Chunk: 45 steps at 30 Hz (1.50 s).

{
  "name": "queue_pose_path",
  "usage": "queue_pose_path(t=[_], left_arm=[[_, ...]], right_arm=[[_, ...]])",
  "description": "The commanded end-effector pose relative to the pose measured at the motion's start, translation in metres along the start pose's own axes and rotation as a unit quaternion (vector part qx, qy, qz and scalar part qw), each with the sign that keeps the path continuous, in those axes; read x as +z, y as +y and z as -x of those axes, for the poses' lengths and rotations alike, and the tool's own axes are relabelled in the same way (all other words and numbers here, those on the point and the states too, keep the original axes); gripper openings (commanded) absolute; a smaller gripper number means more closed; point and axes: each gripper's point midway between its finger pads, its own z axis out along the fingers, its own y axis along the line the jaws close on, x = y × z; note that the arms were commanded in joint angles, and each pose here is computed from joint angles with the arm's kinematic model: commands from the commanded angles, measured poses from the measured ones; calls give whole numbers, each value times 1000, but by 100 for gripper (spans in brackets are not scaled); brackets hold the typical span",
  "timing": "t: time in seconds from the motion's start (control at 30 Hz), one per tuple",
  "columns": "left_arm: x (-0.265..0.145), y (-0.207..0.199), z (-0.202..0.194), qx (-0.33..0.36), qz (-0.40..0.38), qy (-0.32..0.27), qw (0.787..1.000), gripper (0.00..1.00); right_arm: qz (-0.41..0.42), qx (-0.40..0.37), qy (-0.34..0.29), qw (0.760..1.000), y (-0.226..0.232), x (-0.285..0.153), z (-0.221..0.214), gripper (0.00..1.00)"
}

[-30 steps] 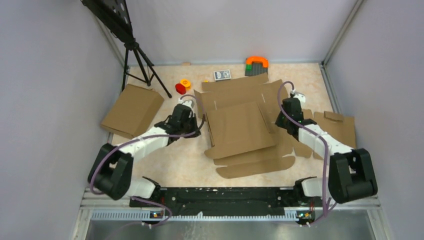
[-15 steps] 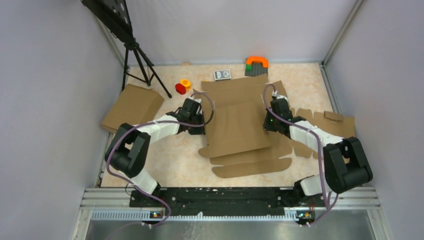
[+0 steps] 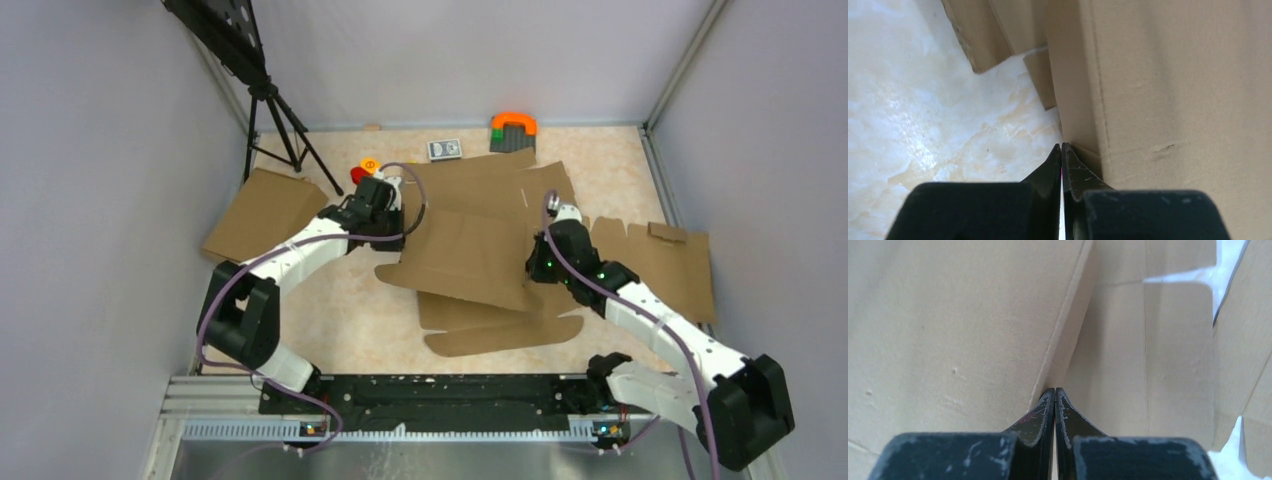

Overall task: Fold the paper box
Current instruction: Close the paper box at the center of the board.

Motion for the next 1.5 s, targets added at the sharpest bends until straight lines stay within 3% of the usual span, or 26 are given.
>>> queue_pose_path(t=[0.0,0.37,0.57,0.77,0.97,1.1,1.23,1.47], left_arm=[[-27,-75,43,14,-143,-42,989,0],[-77,-70,21,-18,-152,7,988,9],[-76,-52,-2,-78,-171,54,981,9],[-71,-61,19,-128,-236,43,962,10],[-57,-48,36,-165,-240,42,956,13],[-45,-39,30,-194,-259,74,943,14],[-42,-34,33,-203,-261,69,941,14],[-49,-36,46,-206,-273,48,939,15]], right_arm=[[142,37,-3,989,64,-33,3,0],[191,90,18,977,86,-72,14,0],[179,125,5,976,84,-68,21,0],[224,189,8,956,98,-50,41,6],[200,176,5,964,81,-29,54,7],[189,180,13,965,65,-16,54,12],[180,176,5,968,54,-7,60,17],[143,102,-24,984,42,-9,80,43]])
